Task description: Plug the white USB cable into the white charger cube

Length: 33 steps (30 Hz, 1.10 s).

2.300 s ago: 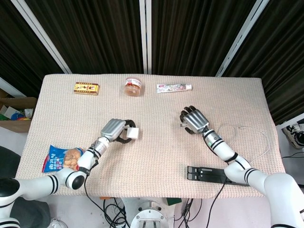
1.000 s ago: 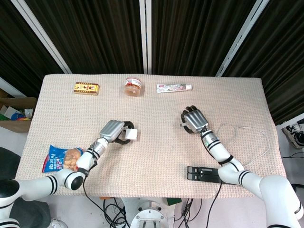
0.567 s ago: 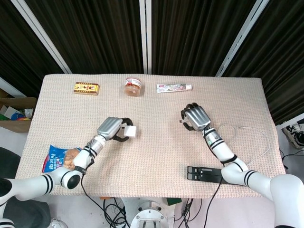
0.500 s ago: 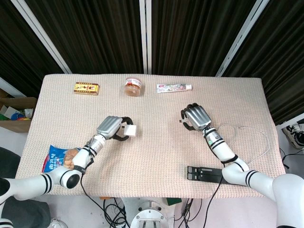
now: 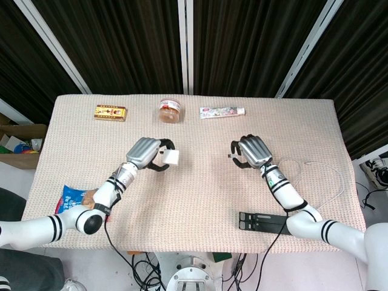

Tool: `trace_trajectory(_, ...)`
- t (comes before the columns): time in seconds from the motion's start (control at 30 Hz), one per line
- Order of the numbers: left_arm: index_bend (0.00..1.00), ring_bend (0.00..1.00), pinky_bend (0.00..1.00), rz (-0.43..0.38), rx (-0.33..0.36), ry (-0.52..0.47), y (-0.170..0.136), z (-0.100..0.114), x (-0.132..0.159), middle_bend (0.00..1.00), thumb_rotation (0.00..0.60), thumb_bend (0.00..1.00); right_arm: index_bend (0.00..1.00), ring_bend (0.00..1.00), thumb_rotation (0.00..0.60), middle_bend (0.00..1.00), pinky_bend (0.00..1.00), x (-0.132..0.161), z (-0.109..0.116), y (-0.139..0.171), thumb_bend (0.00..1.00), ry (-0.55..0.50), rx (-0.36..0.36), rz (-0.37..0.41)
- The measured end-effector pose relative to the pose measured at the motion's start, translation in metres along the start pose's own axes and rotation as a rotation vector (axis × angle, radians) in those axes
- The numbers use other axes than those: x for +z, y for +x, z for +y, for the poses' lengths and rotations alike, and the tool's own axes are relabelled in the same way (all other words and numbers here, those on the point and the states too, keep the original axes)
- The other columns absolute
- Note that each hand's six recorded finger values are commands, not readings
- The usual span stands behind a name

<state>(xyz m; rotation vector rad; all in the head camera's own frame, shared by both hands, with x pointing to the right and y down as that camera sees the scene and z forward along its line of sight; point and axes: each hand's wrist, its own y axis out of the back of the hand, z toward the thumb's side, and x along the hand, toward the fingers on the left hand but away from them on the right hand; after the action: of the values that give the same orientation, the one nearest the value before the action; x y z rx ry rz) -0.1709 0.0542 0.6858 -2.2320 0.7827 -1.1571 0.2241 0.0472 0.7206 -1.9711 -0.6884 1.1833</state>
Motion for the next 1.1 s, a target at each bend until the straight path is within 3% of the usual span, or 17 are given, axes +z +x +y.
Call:
trace_trajectory(0.47,0.56,0.73,0.92,0.025,0.005,-0.023,0.021,-0.017,0.025,0.45,0.600,0.24,0.60,0.40,0.600,0.65,0.40,0.038,0.032,-0.017,0.83,-0.133,0.050,-0.002)
trace_trajectory(1.1,0.56,0.73,0.92,0.032,0.029,-0.003,0.027,-0.008,0.038,0.44,0.600,0.24,0.60,0.40,0.600,0.64,0.40,0.099,0.023,-0.046,0.83,-0.085,0.129,0.052)
